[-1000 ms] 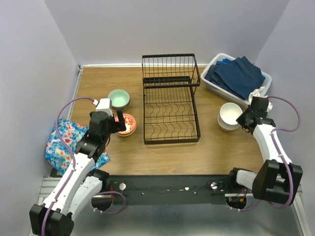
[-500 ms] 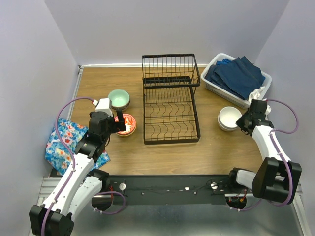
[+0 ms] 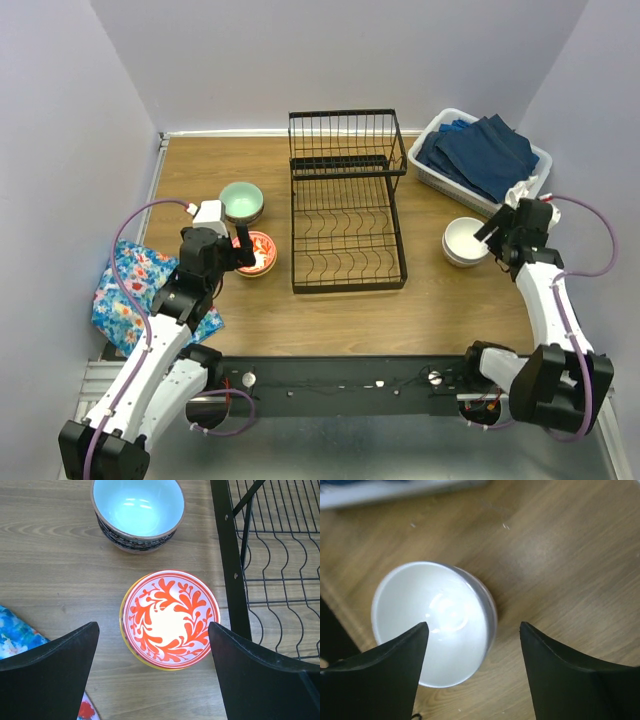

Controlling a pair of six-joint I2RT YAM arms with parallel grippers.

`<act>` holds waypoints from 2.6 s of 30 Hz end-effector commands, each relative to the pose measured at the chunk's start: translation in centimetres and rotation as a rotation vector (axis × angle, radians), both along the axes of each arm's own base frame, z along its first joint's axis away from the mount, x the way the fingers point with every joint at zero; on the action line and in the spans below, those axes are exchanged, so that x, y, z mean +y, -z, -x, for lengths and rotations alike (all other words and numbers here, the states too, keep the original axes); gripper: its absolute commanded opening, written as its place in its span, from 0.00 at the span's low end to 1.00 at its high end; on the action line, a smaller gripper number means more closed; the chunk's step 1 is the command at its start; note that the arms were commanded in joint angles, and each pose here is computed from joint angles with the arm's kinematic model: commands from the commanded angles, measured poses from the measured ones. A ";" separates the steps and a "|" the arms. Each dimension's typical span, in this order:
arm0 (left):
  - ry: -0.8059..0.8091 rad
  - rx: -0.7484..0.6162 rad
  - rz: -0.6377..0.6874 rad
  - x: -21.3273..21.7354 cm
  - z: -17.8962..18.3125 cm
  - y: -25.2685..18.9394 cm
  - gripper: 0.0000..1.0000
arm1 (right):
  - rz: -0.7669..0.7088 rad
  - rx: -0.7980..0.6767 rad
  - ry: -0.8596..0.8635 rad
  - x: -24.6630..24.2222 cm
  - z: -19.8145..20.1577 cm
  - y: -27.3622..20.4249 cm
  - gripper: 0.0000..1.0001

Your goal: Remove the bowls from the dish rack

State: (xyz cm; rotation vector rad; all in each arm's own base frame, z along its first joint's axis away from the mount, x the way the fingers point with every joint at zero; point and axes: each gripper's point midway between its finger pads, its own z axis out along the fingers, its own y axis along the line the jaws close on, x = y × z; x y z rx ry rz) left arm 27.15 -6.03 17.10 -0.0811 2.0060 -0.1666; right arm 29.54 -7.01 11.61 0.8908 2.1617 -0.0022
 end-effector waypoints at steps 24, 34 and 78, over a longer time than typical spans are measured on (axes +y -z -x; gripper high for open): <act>-0.221 -0.245 0.038 6.2 7.9 -13.2 0.99 | 0.497 -0.647 -0.224 3.8 6.1 -26.0 1.00; -0.268 -0.312 0.151 7.7 12.5 -14.5 0.99 | 0.467 -0.660 -0.317 5.1 9.8 -24.4 1.00; -0.401 -0.303 0.343 10.4 19.5 -11.5 0.99 | 0.310 -0.773 -0.430 7.7 12.4 -22.0 1.00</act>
